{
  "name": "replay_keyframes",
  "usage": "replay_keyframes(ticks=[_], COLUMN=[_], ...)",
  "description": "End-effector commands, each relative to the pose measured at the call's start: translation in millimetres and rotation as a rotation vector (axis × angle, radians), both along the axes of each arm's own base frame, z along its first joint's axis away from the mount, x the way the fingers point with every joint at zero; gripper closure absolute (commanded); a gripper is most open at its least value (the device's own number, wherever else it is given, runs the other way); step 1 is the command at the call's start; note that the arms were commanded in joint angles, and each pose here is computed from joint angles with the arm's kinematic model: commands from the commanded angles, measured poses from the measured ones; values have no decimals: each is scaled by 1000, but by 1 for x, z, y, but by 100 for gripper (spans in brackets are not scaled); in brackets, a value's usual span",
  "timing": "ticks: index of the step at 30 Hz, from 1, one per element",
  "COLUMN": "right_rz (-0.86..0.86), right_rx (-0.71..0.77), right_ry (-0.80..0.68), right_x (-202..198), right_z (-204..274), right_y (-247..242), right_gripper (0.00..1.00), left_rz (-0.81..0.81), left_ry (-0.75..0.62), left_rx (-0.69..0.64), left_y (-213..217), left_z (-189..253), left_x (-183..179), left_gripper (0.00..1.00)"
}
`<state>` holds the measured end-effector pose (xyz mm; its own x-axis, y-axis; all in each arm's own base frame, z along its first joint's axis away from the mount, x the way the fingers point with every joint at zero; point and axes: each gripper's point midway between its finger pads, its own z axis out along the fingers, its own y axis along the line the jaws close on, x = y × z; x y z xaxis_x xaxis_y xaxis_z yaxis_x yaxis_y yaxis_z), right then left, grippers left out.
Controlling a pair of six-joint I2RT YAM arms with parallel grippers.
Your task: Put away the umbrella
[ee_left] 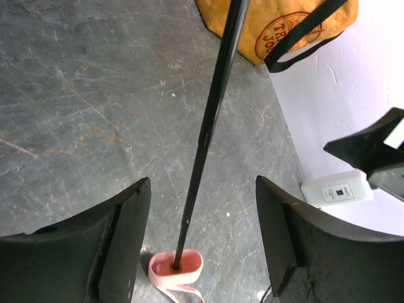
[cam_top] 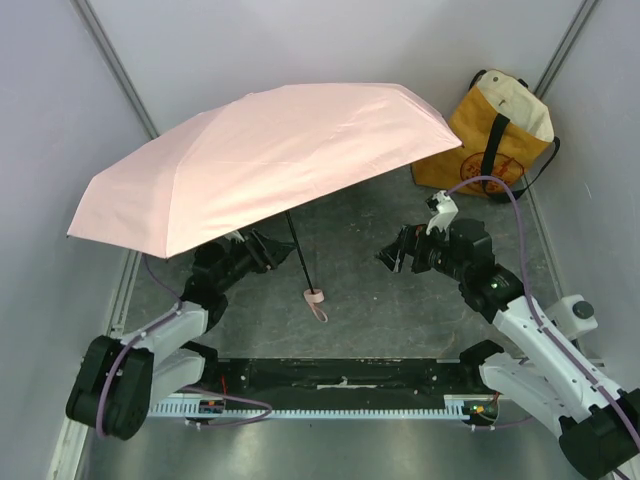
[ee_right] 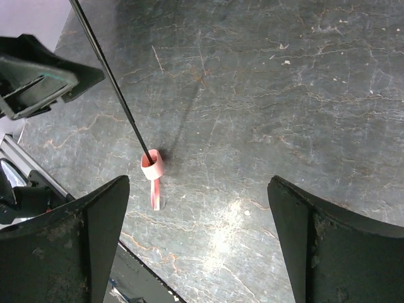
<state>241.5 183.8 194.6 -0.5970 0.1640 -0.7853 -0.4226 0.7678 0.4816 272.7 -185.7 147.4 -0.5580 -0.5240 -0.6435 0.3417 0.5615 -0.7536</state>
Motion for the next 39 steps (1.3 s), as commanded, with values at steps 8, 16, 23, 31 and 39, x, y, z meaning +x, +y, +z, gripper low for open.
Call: replay_keyframes(ticks=[8,16,23,31,39], right_rz=[62,-30,-14,7,132], right_rx=[31,5,263,543,640], right_ry=[-81,-27,-118,-140,-97], right_x=[1,9,28,57,66], right_z=[35,32,114,200,216], right_y=[15,10,70,151,233], right_gripper=[2,2,5,13,19], left_rz=[-102,-50,167,186,40], left_ry=[-123,-155,9,92,40], left_rx=[-87,58,319,368,338], left_y=[-41,-48,-18,-6,-26], left_z=[40,61,92,111,122], left_x=[77,87,52,9,-15], left_gripper=[29,98,98,98,98])
